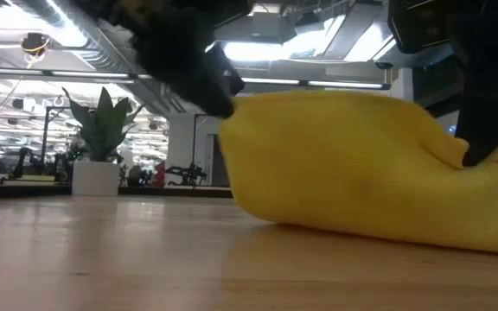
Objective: Roll microfiber towels into tight, uniform cylinder then place into a basket
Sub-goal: Fold the yellow towel
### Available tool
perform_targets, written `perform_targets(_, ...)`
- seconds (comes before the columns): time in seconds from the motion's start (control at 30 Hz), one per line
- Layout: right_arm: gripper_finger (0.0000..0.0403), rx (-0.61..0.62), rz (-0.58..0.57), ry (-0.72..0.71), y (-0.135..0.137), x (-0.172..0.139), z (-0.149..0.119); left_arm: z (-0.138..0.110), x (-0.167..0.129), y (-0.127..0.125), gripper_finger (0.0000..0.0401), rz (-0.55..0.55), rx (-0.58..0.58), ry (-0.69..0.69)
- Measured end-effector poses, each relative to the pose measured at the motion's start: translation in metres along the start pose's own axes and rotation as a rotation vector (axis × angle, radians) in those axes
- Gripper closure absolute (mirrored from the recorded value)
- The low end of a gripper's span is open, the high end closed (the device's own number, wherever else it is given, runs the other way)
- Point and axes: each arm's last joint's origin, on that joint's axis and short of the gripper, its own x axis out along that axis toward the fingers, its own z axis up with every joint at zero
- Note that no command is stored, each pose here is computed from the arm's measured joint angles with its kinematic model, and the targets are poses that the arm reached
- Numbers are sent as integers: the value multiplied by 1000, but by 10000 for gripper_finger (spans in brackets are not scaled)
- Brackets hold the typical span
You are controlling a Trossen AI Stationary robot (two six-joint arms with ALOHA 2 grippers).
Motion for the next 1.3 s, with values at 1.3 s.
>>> perform_targets(1.3, 396, 201, -198, 13, -18, 3, -16, -9, 50, 30, 401, 149, -114, -21)
